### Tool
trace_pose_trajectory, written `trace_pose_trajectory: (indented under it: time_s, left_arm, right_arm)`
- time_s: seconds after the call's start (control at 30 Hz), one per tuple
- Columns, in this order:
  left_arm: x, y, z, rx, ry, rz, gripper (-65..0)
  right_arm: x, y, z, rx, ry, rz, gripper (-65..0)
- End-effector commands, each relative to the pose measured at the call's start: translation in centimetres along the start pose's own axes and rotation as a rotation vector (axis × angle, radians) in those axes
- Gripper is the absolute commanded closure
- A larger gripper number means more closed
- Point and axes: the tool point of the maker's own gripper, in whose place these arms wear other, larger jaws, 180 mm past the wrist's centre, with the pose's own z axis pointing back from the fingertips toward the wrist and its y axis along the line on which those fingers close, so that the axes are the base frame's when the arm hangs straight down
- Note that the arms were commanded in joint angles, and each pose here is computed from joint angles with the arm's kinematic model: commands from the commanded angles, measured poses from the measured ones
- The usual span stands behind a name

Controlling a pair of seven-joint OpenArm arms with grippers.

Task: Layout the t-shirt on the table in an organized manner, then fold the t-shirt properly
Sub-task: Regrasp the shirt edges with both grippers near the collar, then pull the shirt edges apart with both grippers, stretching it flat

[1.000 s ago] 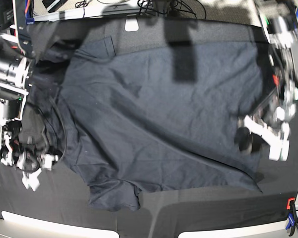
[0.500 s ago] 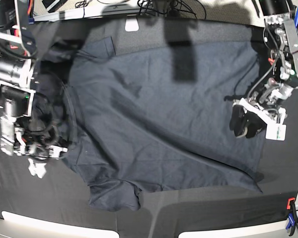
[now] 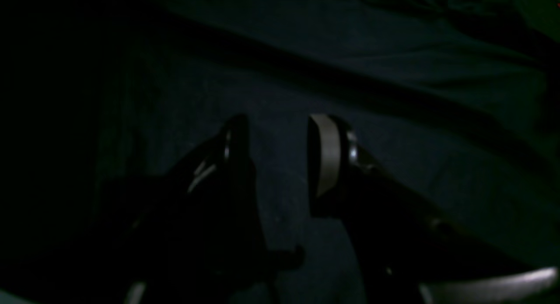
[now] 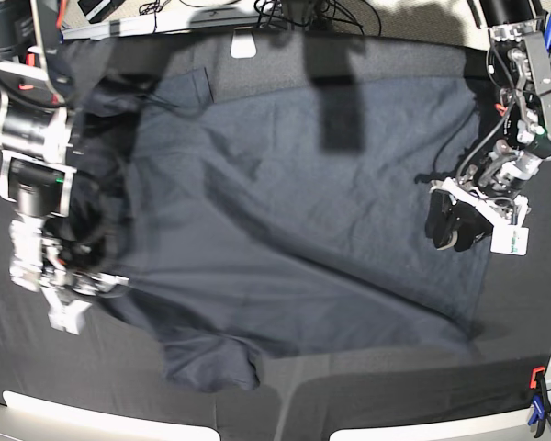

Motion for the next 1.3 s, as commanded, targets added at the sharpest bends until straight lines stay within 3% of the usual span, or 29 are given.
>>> trace_pose_trajectory:
  time_s: [0.0, 0.27, 0.43, 0.5, 0.6, 0.73, 1.0, 1.27]
  left_arm:
    - [2.1, 0.0, 0.1, -0.007, -0.063, -0.016, -20.1]
    - [1.8, 0.2, 0.1, 0.004, -0.050, -0.035, -20.1]
    - [1.8, 0.2, 0.1, 0.004, -0.049, -0.036, -20.1]
    - [1.8, 0.2, 0.1, 0.004, -0.049, -0.036, -20.1]
    - [1.8, 0.3, 0.1, 0.005, -0.044, -0.039, -20.1]
    - [1.6, 1.0, 0.4, 0.021, -0.032, -0.038, -20.1]
    - [0.8, 4.4, 3.8, 0.105, -0.055, 0.031, -20.3]
    - [-3.1, 7.2, 8.1, 0.204, 0.027, 0.058, -20.3]
  right_arm:
    - [2.9, -2.2, 1.3, -0.049, -0.068, -0.021, 0.0]
    - [3.0, -7.9, 2.9, -0.164, -0.081, -0.063, -1.6]
    - [3.1, -7.1, 2.9, -0.109, -0.083, -0.016, -24.9]
    - [3.0, -6.5, 2.9, -0.072, -0.073, -0.008, -28.8]
    - [3.6, -5.2, 3.2, 0.026, -0.100, -0.049, -28.6]
    - [5.5, -3.8, 4.8, 0.161, -0.169, 0.024, -28.6]
    - [7.6, -4.3, 8.7, 0.266, -0.253, 0.051, -28.6]
    - [4.3, -2.6, 10.8, 0.330, -0.309, 0.109, -28.6]
